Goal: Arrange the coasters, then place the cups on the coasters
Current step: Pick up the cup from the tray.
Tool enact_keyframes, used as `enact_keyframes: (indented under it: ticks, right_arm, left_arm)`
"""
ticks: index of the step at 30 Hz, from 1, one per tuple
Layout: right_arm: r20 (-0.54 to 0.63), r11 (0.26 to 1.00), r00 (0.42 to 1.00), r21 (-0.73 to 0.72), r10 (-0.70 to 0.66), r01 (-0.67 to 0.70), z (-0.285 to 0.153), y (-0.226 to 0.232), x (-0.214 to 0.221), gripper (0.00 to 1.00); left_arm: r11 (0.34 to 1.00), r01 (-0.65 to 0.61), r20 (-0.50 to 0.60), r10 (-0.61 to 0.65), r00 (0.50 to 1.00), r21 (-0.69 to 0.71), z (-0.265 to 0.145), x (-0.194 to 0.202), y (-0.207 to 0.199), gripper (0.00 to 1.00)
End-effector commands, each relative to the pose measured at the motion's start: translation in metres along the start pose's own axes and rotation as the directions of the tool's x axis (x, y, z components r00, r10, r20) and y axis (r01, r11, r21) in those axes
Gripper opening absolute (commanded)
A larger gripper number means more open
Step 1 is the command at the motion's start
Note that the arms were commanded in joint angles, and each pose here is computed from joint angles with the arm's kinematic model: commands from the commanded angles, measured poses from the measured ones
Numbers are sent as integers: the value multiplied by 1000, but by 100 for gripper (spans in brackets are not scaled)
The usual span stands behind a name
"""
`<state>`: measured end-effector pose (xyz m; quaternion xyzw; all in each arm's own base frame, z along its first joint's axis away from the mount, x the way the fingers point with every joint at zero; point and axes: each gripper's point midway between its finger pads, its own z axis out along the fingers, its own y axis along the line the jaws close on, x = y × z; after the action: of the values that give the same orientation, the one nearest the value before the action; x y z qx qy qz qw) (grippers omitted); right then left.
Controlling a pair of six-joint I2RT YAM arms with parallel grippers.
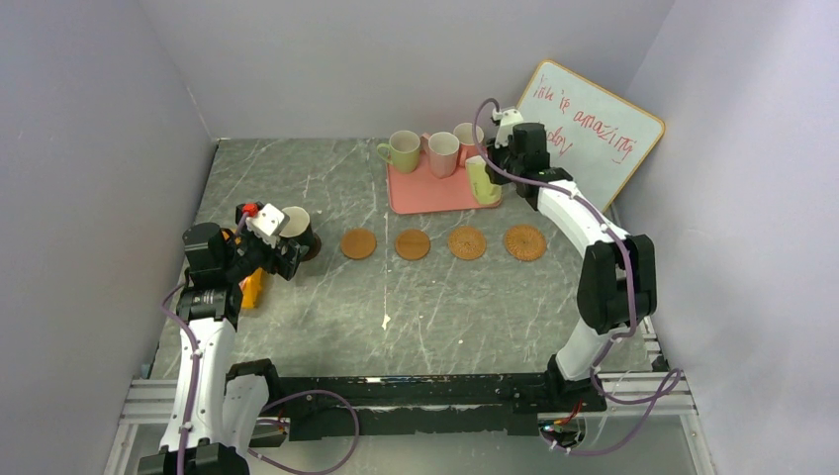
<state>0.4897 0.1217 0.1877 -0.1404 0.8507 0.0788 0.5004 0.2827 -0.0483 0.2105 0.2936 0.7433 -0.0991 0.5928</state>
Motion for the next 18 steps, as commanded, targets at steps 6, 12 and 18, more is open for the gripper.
enact_keyframes:
  ticks: [6, 12, 18]
  right_arm:
    - [159, 999, 987, -37, -16, 22, -25, 10, -42, 0]
    - [248, 993, 964, -48, -93, 108, -83, 18, -58, 0]
    - [307, 958, 937, -175, -167, 228, -126, 47, -27, 0]
  left_arm:
    - [1000, -16, 22, 16, 1000, -5, 0, -4, 2, 96]
    - [1000, -17, 23, 17, 1000, 6, 0, -5, 0, 96]
    - [1000, -26, 32, 26, 999, -2, -3, -8, 0, 96]
